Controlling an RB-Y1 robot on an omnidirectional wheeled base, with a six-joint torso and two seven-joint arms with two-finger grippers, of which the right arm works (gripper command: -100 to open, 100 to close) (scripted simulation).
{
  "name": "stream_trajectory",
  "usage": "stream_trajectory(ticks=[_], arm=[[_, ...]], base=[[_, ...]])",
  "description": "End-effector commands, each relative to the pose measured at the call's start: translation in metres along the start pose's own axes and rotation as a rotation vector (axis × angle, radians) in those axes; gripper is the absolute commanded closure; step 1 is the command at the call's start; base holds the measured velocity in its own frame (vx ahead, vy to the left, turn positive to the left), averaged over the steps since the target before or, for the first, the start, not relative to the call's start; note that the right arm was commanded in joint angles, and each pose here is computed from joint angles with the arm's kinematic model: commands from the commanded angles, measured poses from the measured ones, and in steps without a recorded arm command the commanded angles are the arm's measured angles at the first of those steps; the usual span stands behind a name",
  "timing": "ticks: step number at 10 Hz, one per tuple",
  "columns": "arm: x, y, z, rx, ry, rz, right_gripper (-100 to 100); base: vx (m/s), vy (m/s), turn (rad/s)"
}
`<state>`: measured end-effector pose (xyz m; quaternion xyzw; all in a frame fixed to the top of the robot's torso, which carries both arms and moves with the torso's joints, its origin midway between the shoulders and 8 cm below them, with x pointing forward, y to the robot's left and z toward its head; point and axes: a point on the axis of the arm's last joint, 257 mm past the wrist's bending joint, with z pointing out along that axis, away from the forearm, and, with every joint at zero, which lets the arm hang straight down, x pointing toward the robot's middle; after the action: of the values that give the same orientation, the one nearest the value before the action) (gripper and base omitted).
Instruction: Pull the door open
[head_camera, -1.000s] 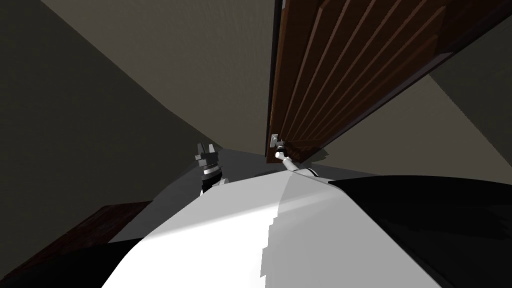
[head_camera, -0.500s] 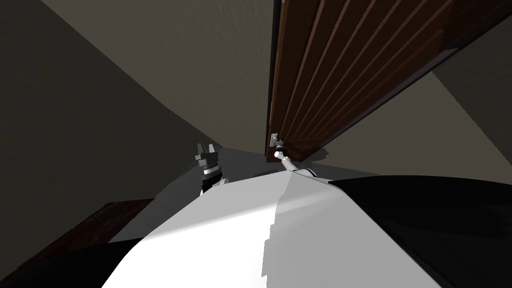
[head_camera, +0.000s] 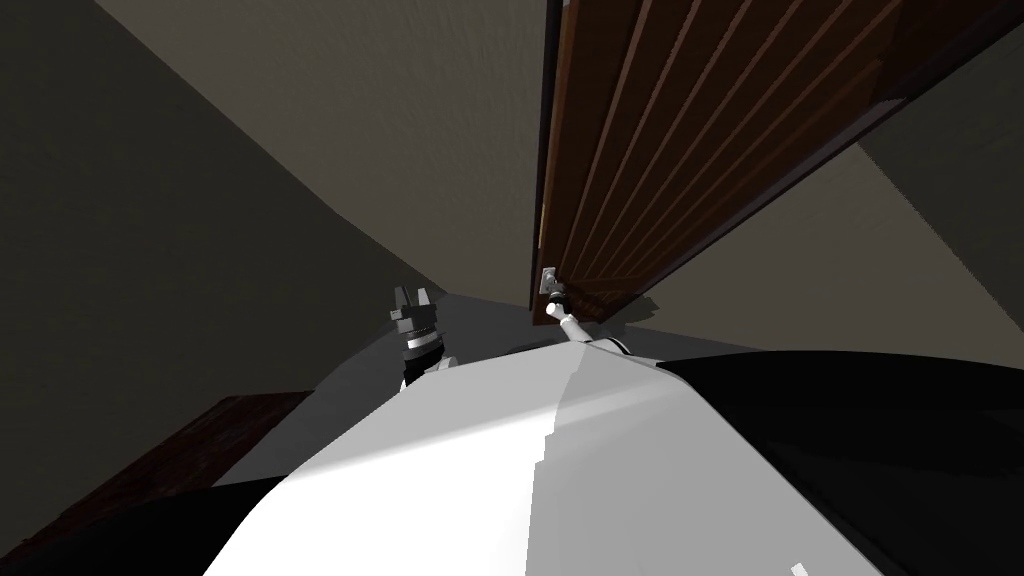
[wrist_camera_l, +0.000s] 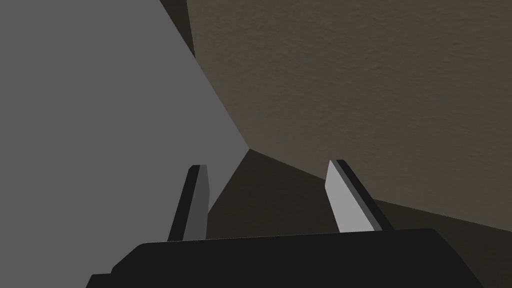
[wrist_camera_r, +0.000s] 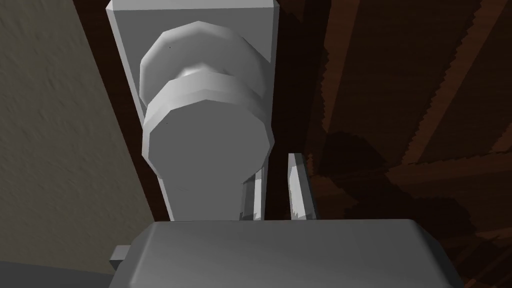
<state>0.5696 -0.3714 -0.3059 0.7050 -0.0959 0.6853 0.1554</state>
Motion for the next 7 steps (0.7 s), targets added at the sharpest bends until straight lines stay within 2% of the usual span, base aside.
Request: stream_trajectory(ticks=[1,3,4,5,7], arm=[[0.012,-0.021,-0.0005,0.024,0.017,0.049,-100],[0.012,-0.021,-0.0005,0.024,0.017,0.049,-100],[-0.001,-0.004,-0.0039,0.001,-0.007,0.041,-100],[-0.002,0.000,0.0024,0.002,-0.027,0.038,-100],[0.002,-0.002,0.0101,0.011,-0.037,0.042,-100]], base=[[-0.078,-0.007,0.019],[-0.025,0.001,-0.015],[0.003,-0.023,-0.062],[0.012,-0.001,-0.150],[0.019,0.035,-0.092]])
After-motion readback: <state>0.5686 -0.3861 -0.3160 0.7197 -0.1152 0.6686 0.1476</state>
